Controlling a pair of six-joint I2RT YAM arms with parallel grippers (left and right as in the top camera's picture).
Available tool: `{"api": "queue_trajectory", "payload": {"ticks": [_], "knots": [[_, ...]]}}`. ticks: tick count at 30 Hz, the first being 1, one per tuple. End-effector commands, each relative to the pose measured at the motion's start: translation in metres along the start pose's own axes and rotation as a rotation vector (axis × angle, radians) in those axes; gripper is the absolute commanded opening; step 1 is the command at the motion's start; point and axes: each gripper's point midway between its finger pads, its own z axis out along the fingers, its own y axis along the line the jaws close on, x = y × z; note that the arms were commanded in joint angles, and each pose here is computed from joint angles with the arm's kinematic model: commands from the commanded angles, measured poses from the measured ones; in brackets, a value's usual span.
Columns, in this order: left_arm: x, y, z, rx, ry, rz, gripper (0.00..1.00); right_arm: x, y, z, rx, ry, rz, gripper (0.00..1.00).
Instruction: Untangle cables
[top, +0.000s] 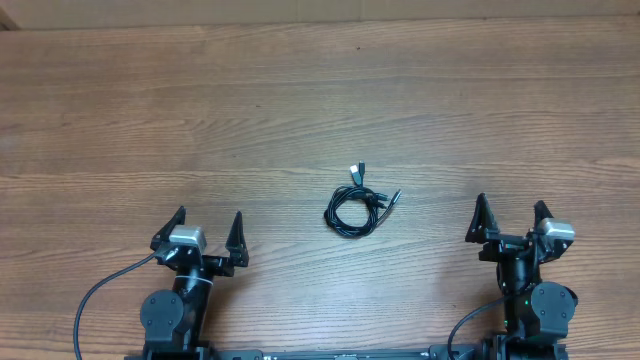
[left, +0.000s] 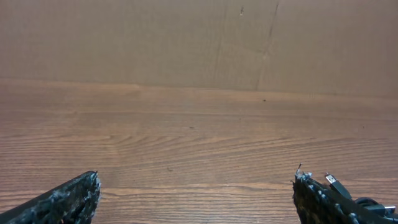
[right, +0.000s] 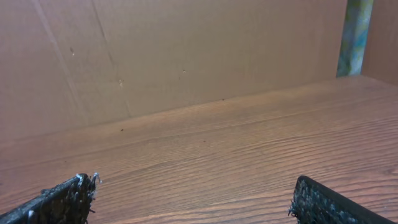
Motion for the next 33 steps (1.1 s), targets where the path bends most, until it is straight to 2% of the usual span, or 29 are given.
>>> {"api": "queue_trajectory", "payload": {"ticks": [1, 29, 33], "knots": [[0.0008, -0.0011, -0.0001, 0.004, -0.002, -0.019, 0.99, 0.0014, -0.0013, 0.0001, 0.006, -0.006, 0.003, 1.0], [0.0007, -0.0004, -0.0001, 0.0, -0.003, -0.019, 1.0, 0.0013, -0.0014, 0.0001, 0.006, -0.006, 0.003, 1.0], [-0.0001, 0.0069, -0.0002, -0.042, -0.008, -0.019, 1.0, 0.0013, -0.0014, 0.0001, 0.006, -0.006, 0.003, 1.0]]}}
